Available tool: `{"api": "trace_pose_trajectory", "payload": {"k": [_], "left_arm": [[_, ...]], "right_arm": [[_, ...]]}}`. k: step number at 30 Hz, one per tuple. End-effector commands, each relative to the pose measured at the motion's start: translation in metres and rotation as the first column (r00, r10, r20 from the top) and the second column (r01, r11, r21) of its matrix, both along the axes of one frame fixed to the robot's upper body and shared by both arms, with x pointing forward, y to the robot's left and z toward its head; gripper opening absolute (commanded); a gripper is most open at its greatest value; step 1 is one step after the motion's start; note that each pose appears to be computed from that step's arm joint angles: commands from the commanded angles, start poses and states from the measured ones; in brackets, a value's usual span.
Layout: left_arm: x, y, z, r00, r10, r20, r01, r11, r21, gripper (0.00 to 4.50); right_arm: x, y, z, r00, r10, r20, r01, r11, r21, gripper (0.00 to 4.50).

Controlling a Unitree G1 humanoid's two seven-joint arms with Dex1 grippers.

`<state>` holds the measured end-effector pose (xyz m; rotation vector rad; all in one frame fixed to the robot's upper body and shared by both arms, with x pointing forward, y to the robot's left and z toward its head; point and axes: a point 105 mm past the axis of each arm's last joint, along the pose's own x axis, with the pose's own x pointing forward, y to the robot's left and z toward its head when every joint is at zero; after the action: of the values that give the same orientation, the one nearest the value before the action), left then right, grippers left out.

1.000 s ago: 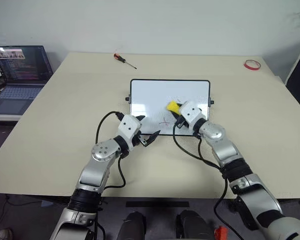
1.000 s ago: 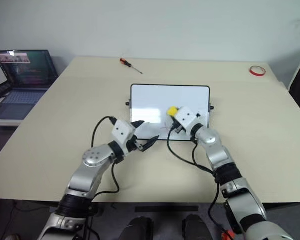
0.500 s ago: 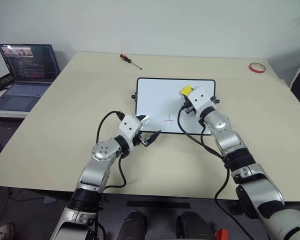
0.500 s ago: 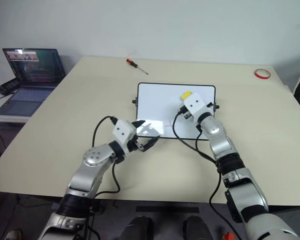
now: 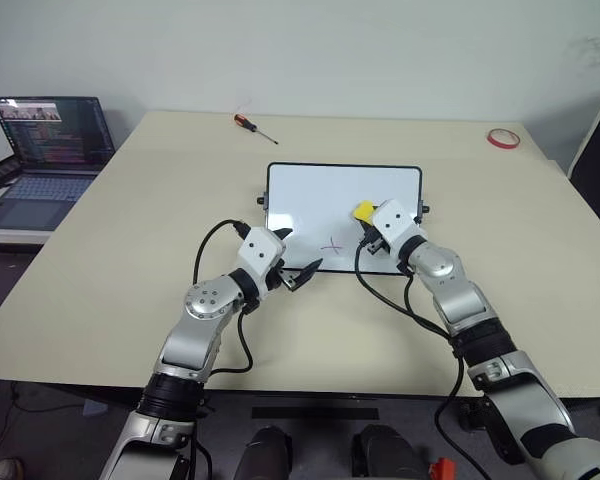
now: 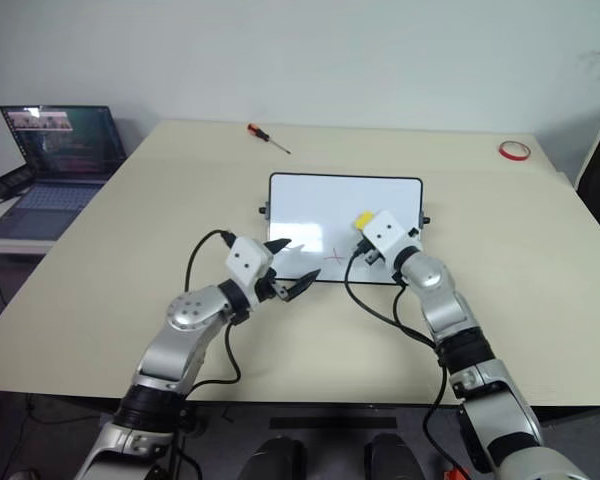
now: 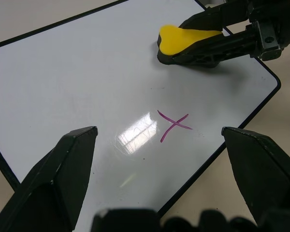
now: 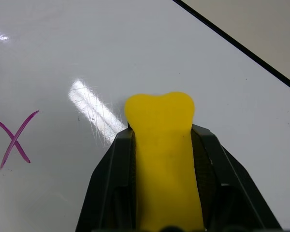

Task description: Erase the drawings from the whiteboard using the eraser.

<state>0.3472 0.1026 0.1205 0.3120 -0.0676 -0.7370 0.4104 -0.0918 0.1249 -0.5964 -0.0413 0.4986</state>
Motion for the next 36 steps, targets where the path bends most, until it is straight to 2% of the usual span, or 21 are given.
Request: {"api": "trace_pose_trajectory", "payload": {"k": [1, 9, 15, 18, 24, 26, 30, 36], "left_arm": [[0.0, -0.003, 0.012, 0.999, -0.015, 0.047, 0.015, 1.0, -0.005, 4.5], [-0.005, -0.003, 0.012, 0.999, -0.017, 0.045, 0.017, 1.0, -0.007, 4.5], [-0.032, -0.003, 0.001, 0.999, -0.029, -0.023, 0.027, 0.997, -0.073, 4.5], [-0.046, 0.002, -0.007, 0.998, -0.013, -0.061, 0.008, 0.997, -0.082, 4.5], [-0.061, 0.009, -0.016, 0.995, 0.029, -0.093, -0.036, 0.997, -0.068, 4.5], [-0.062, 0.012, -0.018, 0.994, 0.053, -0.098, -0.06, 0.996, -0.068, 4.5], [-0.063, 0.018, -0.018, 0.991, 0.096, -0.092, -0.103, 0.992, -0.067, 4.5], [-0.063, 0.019, -0.019, 0.99, 0.109, -0.091, -0.115, 0.991, -0.069, 4.5]], "right_arm": [[-0.007, -0.019, -0.05, 0.975, -0.075, -0.21, 0.077, 0.997, 0.0, 1.21], [-0.013, -0.007, -0.018, 0.992, 0.003, -0.126, 0.02, 0.984, 0.178, 1.21], [-0.026, -0.016, -0.008, 0.993, -0.011, -0.115, 0.037, 0.973, 0.227, 1.21], [-0.037, -0.022, 0.005, 0.996, -0.01, -0.086, 0.033, 0.963, 0.267, 1.21], [-0.081, -0.021, 0.026, 0.99, 0.128, -0.053, -0.099, 0.922, 0.374, 1.21], [-0.101, -0.028, 0.02, 0.988, 0.145, -0.053, -0.118, 0.929, 0.35, 1.21], [-0.135, -0.047, -0.015, 0.983, 0.131, -0.128, -0.092, 0.958, 0.273, 1.21], [-0.138, -0.053, -0.022, 0.985, 0.114, -0.126, -0.079, 0.963, 0.256, 1.21]]}}
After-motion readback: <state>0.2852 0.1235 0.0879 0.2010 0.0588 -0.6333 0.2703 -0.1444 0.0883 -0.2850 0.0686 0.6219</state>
